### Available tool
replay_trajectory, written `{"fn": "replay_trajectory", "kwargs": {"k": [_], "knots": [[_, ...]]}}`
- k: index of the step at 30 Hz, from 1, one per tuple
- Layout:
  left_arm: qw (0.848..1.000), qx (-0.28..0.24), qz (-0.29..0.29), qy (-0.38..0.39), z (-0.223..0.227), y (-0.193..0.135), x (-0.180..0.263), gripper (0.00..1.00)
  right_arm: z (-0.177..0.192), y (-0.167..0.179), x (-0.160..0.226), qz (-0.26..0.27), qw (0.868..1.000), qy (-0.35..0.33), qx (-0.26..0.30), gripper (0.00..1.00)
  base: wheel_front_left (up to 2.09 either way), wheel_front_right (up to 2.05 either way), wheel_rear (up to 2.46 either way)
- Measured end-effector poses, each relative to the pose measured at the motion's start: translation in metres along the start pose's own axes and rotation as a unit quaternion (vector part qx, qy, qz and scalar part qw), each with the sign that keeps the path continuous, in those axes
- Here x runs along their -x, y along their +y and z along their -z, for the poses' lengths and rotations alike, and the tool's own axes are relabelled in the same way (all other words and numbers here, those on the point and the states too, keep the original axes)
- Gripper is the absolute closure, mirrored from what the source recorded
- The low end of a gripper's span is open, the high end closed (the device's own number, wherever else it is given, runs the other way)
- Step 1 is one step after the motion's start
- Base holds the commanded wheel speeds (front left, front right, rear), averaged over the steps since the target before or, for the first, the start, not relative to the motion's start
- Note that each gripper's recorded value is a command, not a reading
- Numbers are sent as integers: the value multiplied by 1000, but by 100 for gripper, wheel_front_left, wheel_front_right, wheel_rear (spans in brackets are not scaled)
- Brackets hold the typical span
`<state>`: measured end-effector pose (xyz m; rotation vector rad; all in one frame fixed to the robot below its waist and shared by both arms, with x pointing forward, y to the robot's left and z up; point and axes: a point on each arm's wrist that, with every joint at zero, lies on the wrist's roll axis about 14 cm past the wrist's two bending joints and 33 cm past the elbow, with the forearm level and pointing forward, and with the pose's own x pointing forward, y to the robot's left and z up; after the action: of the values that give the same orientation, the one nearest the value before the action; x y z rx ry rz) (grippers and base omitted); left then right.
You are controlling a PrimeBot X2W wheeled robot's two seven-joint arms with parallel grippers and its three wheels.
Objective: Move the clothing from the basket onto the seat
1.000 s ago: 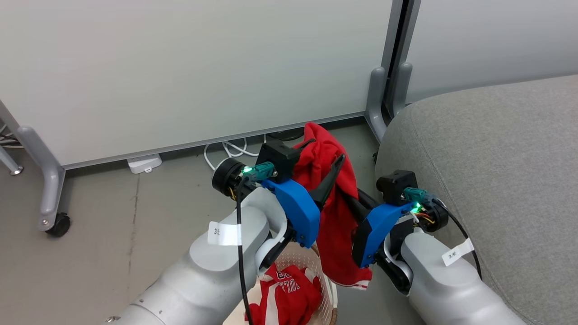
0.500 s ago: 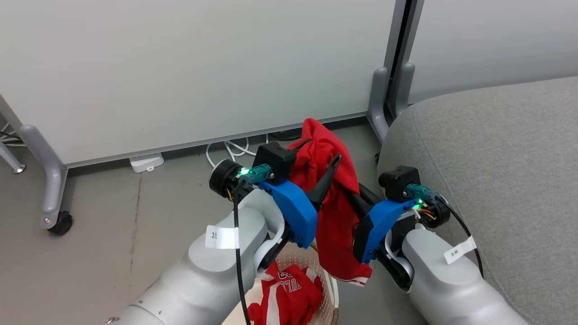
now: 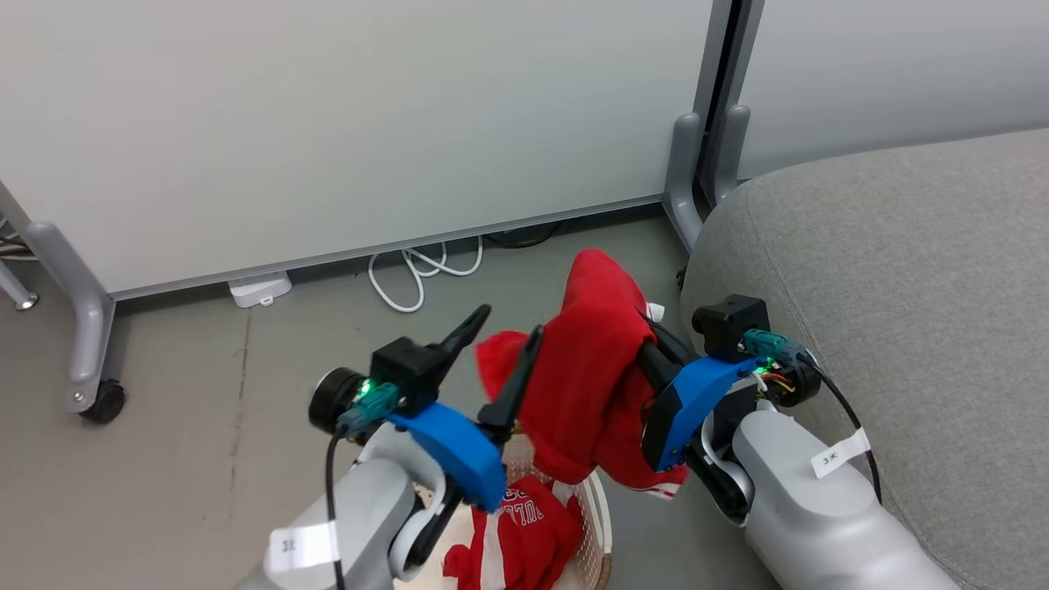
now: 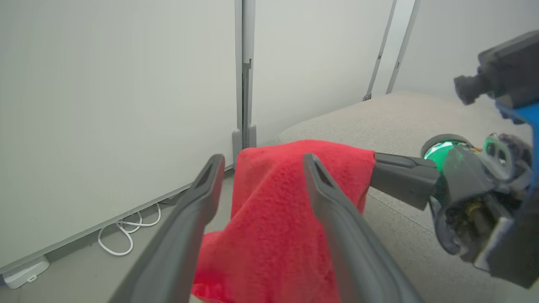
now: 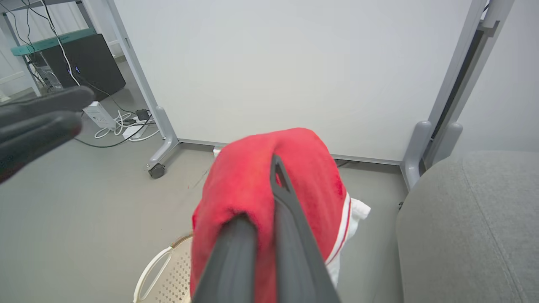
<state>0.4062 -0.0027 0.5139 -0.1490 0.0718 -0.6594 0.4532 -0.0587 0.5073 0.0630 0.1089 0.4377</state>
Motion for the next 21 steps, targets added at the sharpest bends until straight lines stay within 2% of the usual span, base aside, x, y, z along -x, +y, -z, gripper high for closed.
{"fn": "replay_trajectory", "kwargs": {"k": [12, 21], "knots": [[996, 23, -85, -22, 17, 35, 52, 0, 3, -2, 9, 6, 1000, -4, -6, 100, 0, 0, 0], [993, 27, -115, -23, 28, 46, 74, 0, 3, -3, 13, 10, 1000, -7, -11, 100, 0, 0, 0]]}}
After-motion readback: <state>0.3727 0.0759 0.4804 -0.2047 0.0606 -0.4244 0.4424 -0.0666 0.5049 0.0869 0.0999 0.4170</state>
